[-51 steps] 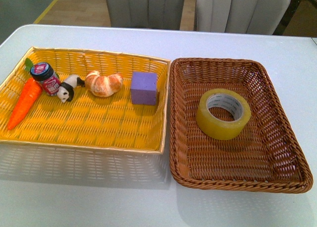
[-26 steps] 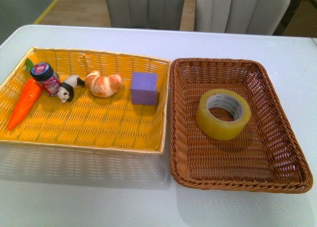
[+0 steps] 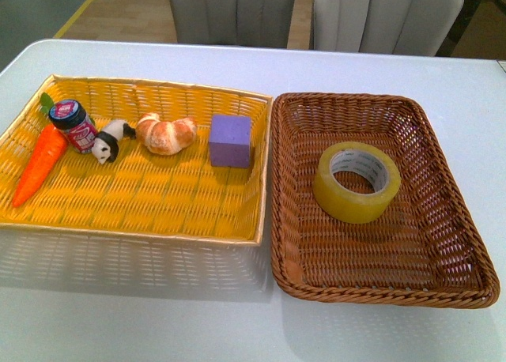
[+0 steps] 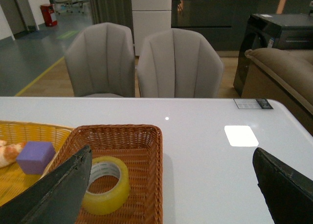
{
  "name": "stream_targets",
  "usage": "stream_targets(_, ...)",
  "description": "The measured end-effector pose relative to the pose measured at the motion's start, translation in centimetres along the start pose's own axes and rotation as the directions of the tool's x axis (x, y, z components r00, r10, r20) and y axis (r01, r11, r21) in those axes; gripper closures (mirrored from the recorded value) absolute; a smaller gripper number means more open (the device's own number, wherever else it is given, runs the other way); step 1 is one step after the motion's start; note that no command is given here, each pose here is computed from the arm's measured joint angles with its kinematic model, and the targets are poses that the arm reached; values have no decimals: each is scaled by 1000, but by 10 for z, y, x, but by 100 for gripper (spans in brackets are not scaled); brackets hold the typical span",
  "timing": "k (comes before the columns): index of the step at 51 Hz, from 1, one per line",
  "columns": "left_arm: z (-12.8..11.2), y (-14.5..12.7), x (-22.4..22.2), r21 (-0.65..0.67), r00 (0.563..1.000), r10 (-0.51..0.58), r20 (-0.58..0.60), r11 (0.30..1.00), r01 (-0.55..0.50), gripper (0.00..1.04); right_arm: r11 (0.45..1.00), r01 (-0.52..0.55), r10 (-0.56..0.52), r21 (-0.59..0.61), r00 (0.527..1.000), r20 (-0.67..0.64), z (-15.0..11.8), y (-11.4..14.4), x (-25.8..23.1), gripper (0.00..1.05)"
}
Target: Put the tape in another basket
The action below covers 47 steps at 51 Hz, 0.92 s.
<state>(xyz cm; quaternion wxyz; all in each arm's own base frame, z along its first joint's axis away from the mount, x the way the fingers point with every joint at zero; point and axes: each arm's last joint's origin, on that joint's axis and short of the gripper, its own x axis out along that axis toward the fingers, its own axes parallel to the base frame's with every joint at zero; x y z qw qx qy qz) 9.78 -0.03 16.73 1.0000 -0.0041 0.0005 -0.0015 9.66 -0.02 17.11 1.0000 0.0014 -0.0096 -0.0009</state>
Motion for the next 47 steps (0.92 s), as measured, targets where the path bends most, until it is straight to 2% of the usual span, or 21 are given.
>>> stream_targets(2, 0, 0, 0, 0, 1000, 0, 0, 1000, 0, 10, 1000, 0, 0, 0, 1000, 0, 0, 0, 0, 9)
stream_targets(47, 0, 0, 0, 0, 1000, 0, 0, 1000, 0, 9, 1000, 0, 0, 0, 1000, 0, 0, 0, 0, 9)
